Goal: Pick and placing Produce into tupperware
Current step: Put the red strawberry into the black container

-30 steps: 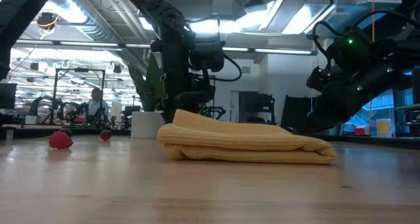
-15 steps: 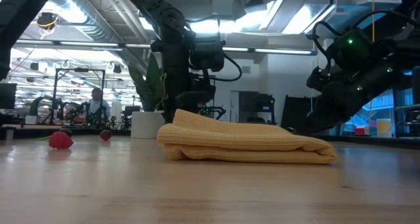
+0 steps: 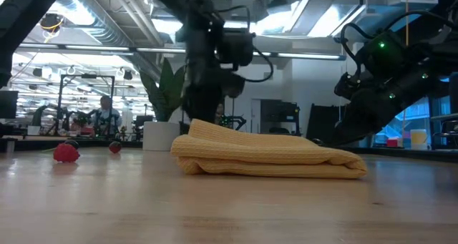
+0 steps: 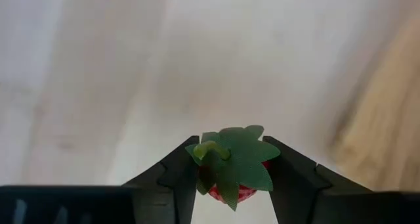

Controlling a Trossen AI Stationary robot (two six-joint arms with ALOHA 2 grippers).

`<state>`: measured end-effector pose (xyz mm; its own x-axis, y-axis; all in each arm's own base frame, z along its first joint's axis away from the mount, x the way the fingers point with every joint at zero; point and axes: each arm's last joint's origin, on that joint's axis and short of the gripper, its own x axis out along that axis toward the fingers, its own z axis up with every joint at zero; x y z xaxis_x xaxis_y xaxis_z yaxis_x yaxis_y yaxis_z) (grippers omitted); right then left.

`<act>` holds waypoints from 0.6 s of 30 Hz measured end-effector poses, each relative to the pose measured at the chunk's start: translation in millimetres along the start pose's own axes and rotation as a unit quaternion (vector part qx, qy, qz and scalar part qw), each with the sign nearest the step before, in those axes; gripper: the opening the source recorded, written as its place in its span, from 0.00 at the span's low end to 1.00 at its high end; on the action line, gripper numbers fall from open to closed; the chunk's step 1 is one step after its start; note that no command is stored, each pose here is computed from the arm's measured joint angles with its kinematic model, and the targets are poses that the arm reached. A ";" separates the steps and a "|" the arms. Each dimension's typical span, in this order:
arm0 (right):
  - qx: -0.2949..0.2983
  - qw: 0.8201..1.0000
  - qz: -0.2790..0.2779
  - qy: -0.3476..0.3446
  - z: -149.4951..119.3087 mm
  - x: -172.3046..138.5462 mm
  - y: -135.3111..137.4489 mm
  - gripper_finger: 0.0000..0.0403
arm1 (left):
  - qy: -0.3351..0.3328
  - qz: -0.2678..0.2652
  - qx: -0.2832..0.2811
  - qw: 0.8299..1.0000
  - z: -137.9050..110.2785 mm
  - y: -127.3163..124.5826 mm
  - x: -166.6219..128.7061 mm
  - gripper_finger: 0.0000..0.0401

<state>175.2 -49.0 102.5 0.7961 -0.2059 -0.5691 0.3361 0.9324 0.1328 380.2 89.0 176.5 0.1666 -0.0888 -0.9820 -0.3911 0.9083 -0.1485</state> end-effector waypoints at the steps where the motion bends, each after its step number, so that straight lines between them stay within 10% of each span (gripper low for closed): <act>1: 0.000 1.000 0.000 0.000 0.0 0.0 0.0 0.59 | 0.000 -0.011 0.005 1.000 2.0 -2.1 -4.0 0.36; 8: 0.000 1.000 0.000 0.001 -0.1 0.0 0.0 0.59 | -0.053 -0.128 0.081 0.987 20.0 -33.0 -32.9 0.36; 18: -0.002 1.000 0.000 0.001 -0.2 0.0 0.0 0.59 | -0.142 -0.279 0.249 0.917 22.8 -104.0 -45.5 0.36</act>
<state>175.1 -48.9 102.3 0.7949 -0.2055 -0.5708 0.3343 0.9335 0.1295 433.9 7.9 239.2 0.4707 -0.5503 -0.6896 0.2763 0.8342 -0.4772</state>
